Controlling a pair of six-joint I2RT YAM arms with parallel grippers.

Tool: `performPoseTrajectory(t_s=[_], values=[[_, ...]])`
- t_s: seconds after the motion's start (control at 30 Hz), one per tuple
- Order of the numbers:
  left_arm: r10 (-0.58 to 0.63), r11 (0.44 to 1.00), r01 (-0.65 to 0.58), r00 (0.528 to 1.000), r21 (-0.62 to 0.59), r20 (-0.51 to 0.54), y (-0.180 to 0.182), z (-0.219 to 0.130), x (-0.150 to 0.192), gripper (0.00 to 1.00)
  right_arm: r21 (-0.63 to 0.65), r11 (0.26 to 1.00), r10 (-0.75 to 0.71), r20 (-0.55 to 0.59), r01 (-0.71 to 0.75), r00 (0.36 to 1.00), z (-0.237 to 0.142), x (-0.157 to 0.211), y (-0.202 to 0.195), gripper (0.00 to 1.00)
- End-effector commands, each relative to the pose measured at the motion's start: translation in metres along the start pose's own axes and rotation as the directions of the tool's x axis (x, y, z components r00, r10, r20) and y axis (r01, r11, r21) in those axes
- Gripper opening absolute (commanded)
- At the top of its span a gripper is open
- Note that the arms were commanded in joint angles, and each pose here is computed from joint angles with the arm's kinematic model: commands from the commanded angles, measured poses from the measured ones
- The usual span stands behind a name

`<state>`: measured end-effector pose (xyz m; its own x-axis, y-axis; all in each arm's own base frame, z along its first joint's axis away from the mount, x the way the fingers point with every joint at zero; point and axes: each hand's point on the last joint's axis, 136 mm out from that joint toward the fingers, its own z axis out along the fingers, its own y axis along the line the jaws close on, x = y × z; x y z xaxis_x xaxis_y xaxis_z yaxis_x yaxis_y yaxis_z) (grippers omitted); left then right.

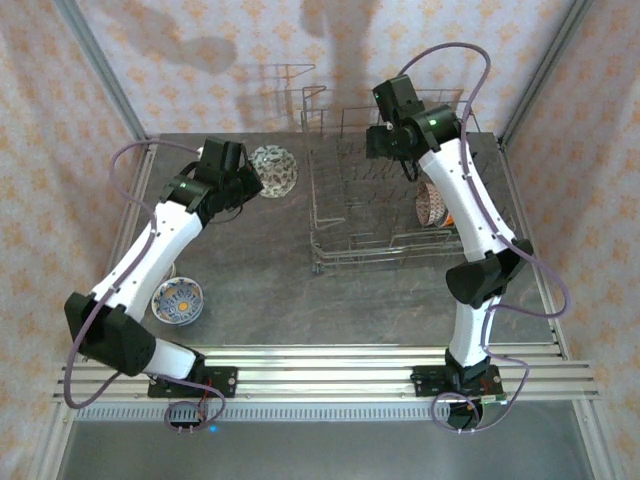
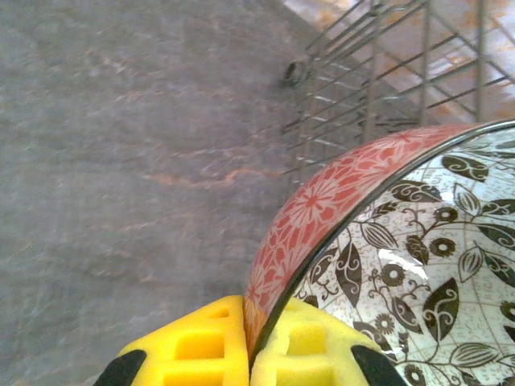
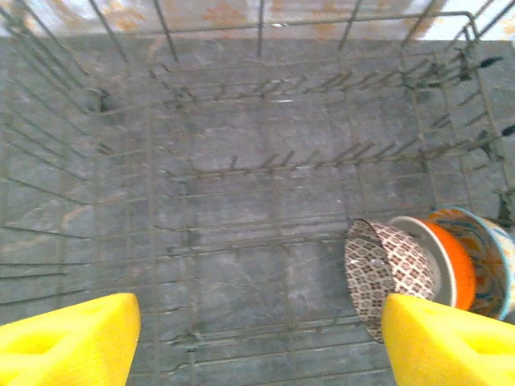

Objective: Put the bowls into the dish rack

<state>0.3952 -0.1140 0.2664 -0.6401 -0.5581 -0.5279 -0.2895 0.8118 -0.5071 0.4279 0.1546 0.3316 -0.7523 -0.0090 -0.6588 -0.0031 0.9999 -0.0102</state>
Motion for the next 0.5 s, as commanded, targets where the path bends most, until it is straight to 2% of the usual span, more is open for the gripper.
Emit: performPoseTrajectory(t_s=[0.0,0.27,0.47], values=[[0.075,0.989,-0.081,0.996,0.124,0.055,-0.039,-0.003,-0.026,0.00,-0.122,0.993,-0.003,0.011,0.005,1.000,-0.012,-0.006,0.019,0.76],[0.137,0.962,-0.140,0.990,0.234,0.031,-0.083,0.006,-0.033,0.00,-0.366,0.929,-0.036,0.046,0.051,0.998,-0.029,-0.007,0.067,0.68],[0.197,0.941,-0.196,0.980,0.275,0.023,-0.114,0.010,-0.022,0.00,-0.450,0.887,-0.083,0.064,0.103,0.994,-0.033,-0.005,0.093,0.63]])
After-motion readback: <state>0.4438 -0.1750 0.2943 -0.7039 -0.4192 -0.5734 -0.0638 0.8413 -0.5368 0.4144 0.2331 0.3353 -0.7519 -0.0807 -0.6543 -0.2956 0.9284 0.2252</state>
